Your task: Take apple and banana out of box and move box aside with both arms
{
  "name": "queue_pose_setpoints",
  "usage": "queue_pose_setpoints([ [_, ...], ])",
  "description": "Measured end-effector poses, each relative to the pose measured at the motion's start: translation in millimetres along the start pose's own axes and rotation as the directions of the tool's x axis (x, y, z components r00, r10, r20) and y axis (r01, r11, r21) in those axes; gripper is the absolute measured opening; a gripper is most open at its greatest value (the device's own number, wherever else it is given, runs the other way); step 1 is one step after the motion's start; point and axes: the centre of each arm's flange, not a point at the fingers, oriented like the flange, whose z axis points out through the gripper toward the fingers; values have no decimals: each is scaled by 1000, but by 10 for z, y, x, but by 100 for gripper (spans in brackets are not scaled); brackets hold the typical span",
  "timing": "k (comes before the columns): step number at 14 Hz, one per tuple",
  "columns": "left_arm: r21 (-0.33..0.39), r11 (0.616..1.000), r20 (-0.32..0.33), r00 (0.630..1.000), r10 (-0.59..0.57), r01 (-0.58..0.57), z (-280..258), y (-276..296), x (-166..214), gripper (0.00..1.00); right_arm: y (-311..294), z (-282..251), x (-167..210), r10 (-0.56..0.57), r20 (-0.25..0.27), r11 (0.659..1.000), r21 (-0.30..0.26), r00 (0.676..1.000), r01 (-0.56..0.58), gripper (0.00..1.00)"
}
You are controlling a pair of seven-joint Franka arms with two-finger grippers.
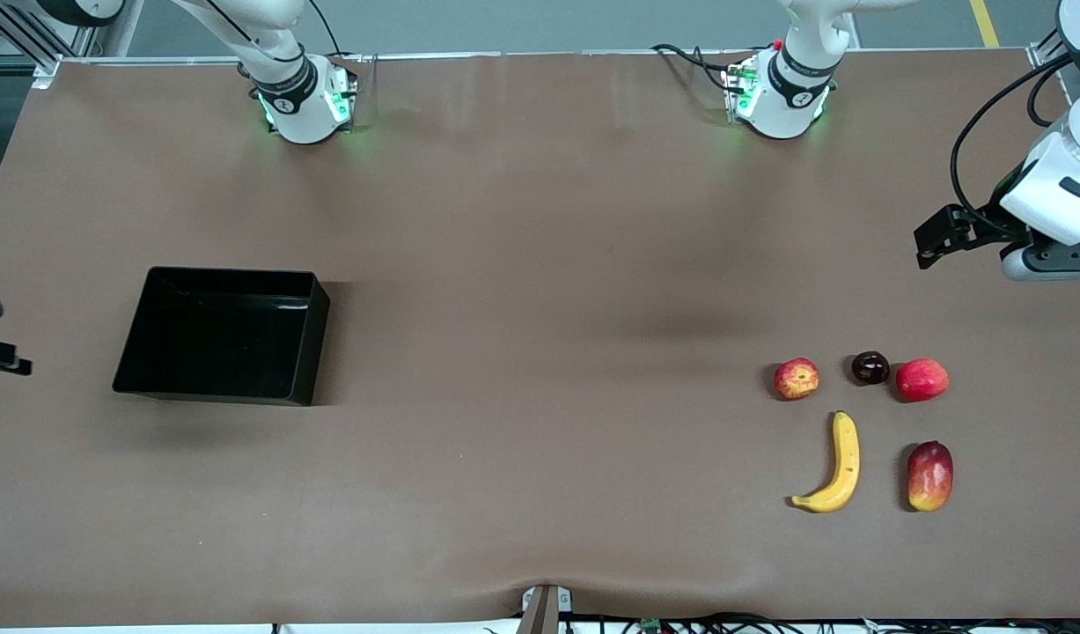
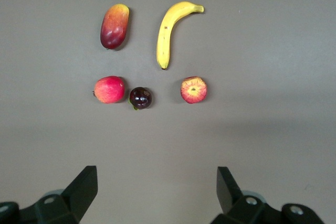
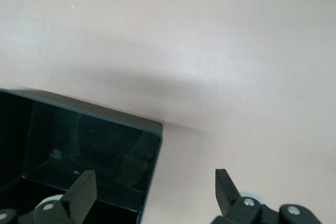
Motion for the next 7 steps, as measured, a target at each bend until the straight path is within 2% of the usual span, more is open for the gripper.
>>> queue_pose_setpoints([
  [2, 0, 1000, 0, 1000, 3, -3, 2, 16, -1, 100, -420, -421, 123, 0, -34, 1000, -13, 999, -1, 100],
  [5, 0, 1000, 0, 1000, 5, -5, 1, 28, -2, 100, -1111, -699, 174, 120, 23, 993, 18, 992, -121, 100],
  [7, 0, 1000, -2, 1000, 7, -7, -1, 41, -1, 100, -1490, -771, 243, 127, 36, 992, 21, 991, -128, 100],
])
